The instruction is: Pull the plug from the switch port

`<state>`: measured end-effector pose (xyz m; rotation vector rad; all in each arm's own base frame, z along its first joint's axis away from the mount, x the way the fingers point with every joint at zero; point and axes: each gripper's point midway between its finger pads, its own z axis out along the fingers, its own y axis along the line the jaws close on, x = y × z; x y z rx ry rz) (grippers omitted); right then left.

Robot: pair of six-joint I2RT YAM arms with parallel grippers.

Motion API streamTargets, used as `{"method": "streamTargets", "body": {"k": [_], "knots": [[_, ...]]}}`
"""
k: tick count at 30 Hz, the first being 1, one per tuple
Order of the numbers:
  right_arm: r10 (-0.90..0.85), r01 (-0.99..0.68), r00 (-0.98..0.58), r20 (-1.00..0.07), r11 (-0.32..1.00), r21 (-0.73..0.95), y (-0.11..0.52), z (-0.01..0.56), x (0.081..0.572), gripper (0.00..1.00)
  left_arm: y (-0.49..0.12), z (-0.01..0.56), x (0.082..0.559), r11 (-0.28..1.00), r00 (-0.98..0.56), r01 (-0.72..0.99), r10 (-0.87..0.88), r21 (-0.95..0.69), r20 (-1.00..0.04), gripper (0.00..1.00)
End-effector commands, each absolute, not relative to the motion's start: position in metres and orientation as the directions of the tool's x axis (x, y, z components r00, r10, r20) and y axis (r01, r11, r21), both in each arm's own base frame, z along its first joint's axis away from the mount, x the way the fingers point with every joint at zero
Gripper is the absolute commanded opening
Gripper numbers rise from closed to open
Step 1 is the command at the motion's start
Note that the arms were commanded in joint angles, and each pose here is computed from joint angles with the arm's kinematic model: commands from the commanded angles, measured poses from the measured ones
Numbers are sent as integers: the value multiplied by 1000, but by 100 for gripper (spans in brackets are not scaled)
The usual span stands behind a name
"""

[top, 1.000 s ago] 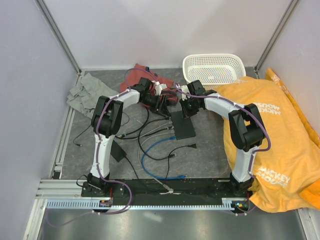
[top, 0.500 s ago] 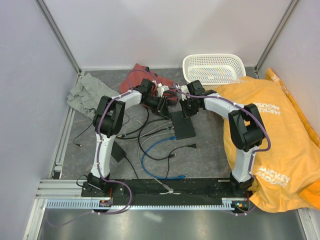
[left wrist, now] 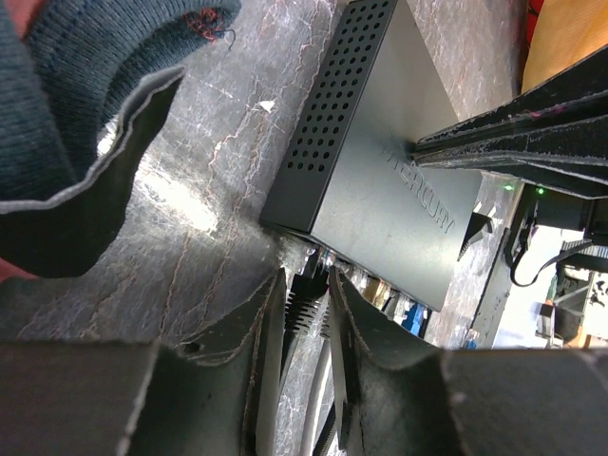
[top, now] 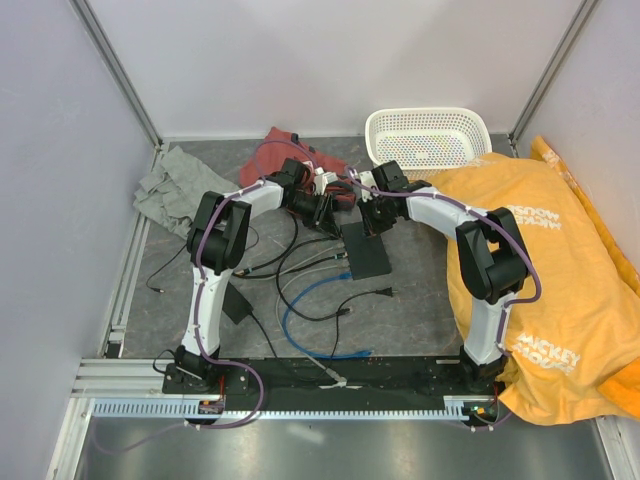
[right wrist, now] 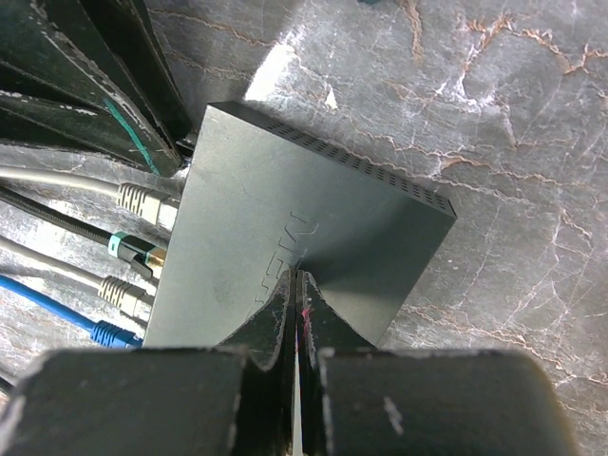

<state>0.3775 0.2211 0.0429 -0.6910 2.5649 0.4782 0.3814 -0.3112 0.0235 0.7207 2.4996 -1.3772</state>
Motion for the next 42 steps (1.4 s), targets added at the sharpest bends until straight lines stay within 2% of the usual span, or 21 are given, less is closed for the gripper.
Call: {"method": "streamTargets", "body": {"k": [1, 8, 10, 13, 22, 36, 42], "knots": [[-442, -548, -802, -402, 813, 198, 218, 15, 355, 0, -317, 2, 368, 464, -863, 495, 363, -734, -352, 31], [-454, -560, -792, -407, 807, 190, 221, 16, 355, 0, -326, 1, 366, 474, -859, 501, 371, -724, -352, 29], [-457, -562, -791, -406, 805, 189, 221, 16, 355, 0, -328, 1, 365, 470, -856, 506, 376, -723, -355, 21], [-456, -560, -793, -405, 807, 188, 220, 15, 355, 0, -330, 0, 364, 475, -854, 510, 381, -717, -355, 13], [-463, -568, -787, -408, 802, 185, 223, 15, 355, 0, -328, -1, 364, 486, -850, 517, 386, -704, -358, 2], [-474, -575, -784, -400, 797, 184, 226, 15, 353, 0, -320, -2, 357, 496, -838, 535, 414, -684, -355, 2], [-465, -582, -776, -427, 789, 199, 235, 22, 363, 0, -309, -5, 355, 498, -793, 600, 471, -626, -385, 2]]}}
